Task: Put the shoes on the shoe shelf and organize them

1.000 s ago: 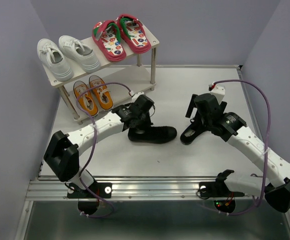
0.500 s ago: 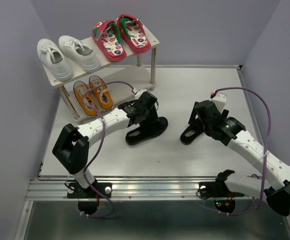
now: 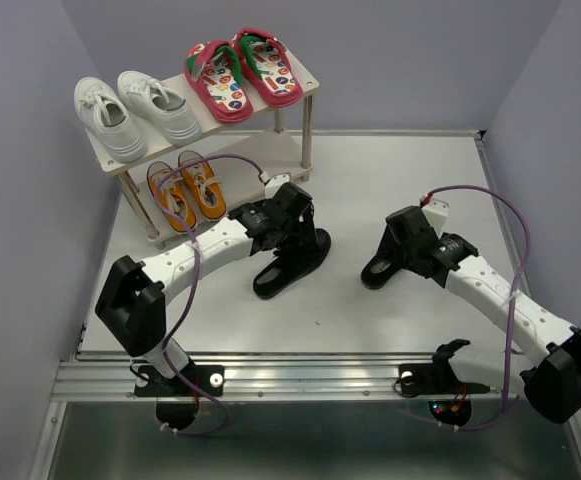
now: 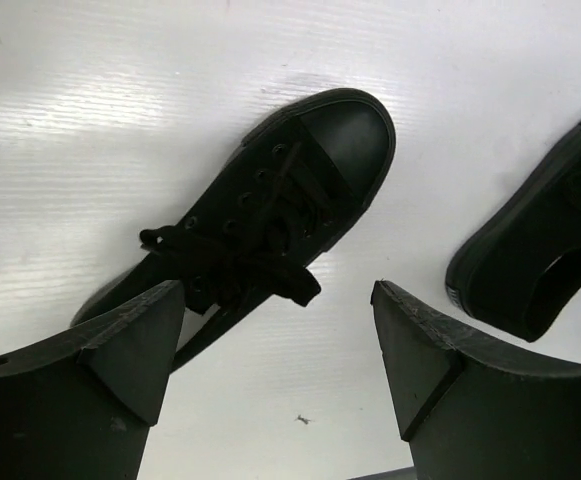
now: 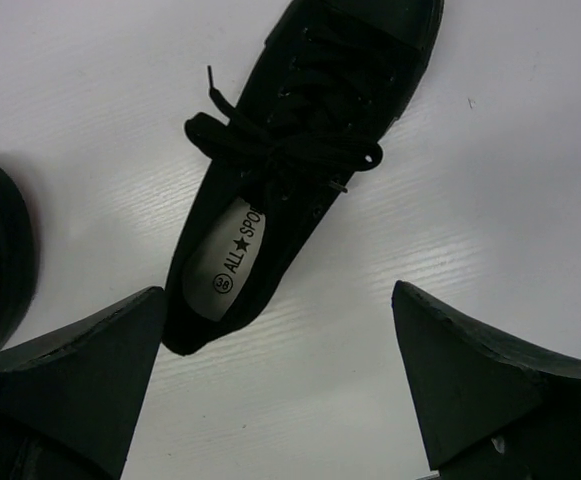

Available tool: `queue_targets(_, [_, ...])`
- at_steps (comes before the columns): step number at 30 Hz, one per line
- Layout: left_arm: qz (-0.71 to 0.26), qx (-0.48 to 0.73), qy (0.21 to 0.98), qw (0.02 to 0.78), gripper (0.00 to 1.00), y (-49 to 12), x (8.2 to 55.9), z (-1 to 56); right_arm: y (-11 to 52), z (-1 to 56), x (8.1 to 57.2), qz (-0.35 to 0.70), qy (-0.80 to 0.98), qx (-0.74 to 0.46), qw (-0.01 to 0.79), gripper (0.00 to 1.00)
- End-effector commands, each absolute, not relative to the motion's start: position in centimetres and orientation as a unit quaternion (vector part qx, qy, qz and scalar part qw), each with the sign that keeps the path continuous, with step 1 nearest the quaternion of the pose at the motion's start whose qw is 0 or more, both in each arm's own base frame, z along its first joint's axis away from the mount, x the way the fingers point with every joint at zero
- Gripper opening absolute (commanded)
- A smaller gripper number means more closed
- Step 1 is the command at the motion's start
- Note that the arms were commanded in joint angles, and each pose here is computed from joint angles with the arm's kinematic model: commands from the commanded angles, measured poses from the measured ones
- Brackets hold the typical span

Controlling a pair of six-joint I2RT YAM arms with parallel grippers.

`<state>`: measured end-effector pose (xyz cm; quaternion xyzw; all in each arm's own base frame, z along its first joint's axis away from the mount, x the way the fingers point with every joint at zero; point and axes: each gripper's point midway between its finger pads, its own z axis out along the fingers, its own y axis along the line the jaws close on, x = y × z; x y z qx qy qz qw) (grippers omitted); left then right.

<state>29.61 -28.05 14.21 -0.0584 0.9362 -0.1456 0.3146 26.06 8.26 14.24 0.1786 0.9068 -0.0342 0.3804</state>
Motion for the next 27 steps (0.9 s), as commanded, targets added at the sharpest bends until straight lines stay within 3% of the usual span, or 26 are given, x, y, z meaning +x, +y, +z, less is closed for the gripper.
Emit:
queue_targets(1, [-0.109,-0.053,0.924,0.362,0.86,-25.4,29.8,17.2,8.3,13.3,26.7,0.006,0.906,0.215,0.365,1.00])
queue_targets(7, [-0.082,-0.049,0.930,0.356,0.89,-23.6,30.4,14.9,7.9,11.1,27.2,0.047,0.911,0.241,0.332,1.00])
queue_targets(17, [-0.165,-0.019,0.946,0.279,0.91,-25.2,28.0,8.4,9.0,6.9,28.1,0.053,0.921,0.237,0.305,0.96])
queue_targets(23, [-0.251,0.016,0.945,0.208,0.90,-28.5,24.6,6.1,9.4,4.8,28.3,0.053,0.925,0.235,0.292,0.66])
queue_targets(26, [-0.260,0.035,0.946,0.192,0.89,-30.0,23.6,5.5,9.6,4.7,29.0,0.050,0.927,0.229,0.294,0.46])
queue_targets(27, [-0.263,0.040,0.945,0.188,0.88,-30.4,23.4,5.5,9.6,4.7,29.1,0.050,0.927,0.227,0.295,0.35])
